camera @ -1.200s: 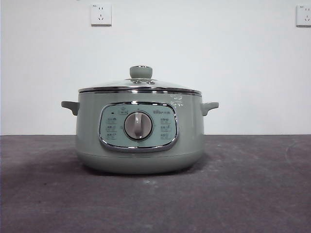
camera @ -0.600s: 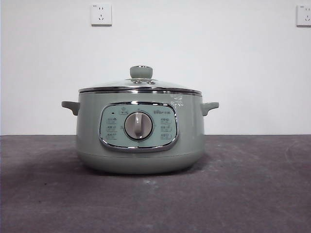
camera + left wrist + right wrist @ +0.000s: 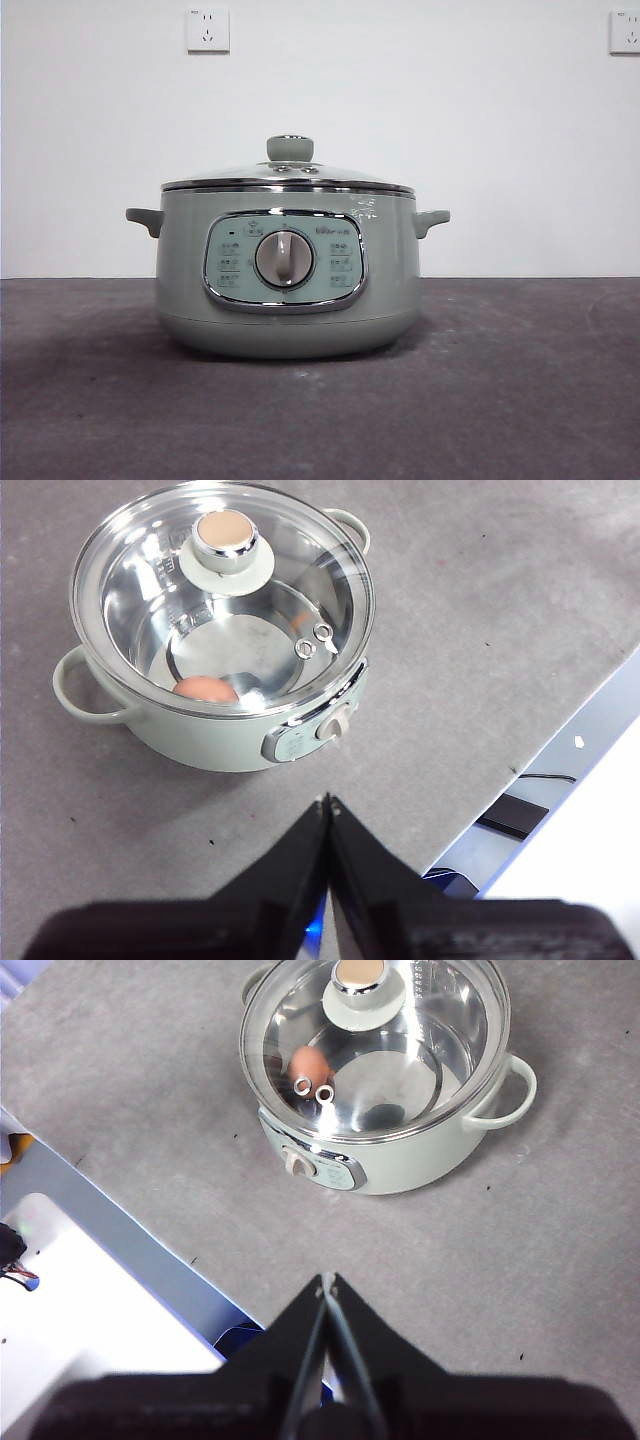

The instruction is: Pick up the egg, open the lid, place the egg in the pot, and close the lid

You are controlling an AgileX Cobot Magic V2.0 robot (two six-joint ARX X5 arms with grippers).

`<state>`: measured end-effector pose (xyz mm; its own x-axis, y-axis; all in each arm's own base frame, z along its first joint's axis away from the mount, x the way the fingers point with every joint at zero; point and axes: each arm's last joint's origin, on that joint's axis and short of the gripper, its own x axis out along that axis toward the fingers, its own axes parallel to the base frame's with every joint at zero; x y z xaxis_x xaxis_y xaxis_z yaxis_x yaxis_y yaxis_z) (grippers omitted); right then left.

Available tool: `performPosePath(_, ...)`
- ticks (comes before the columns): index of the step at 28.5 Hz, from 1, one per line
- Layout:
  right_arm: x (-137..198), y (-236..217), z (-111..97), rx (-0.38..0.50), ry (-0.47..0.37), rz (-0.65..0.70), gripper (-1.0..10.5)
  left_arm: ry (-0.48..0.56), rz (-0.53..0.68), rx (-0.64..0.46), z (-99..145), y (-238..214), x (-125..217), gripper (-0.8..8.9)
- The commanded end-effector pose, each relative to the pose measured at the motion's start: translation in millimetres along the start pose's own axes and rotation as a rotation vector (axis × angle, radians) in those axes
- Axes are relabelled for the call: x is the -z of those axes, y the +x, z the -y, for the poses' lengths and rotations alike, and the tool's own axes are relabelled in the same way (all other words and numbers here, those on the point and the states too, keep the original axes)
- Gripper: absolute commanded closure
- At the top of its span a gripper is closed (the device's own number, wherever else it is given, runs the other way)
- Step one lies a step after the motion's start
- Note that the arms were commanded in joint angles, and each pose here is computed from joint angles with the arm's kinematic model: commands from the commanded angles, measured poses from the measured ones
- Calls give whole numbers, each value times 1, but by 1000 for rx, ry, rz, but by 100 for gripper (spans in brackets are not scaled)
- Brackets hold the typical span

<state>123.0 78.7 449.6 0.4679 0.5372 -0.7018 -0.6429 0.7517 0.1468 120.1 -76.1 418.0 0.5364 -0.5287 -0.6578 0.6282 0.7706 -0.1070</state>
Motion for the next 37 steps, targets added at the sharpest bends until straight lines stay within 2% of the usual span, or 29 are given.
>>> performPosePath(1,2,0,0,-1,13,-16,946,1,4,0,1,-1,0,817)
performPosePath(9,2,0,0,-1,13,-16,946,6,7,-1,1,-1,0,817)
performPosePath(11,2,0,0,-1,13,-16,946,37,46,-61,-2,-4,-2,817)
performPosePath(13,2,0,0,-1,13,-16,946,52,164,-167,-8,-13,-9,817)
performPosePath(18,2,0,0,-1,13,-16,946,100,539,-302,-21,-37,-5,817)
performPosePath(20,2,0,0,-1,13,-16,946,107,665,-369,-26,-40,12,817)
performPosePath(24,2,0,0,-1,13,-16,946,109,809,-517,-35,-25,56,817)
performPosePath(30,2,0,0,-1,13,-17,946,44,839,-678,-49,18,122,817)
performPosePath(37,2,0,0,-1,13,-16,946,-55,760,-711,-62,68,179,817)
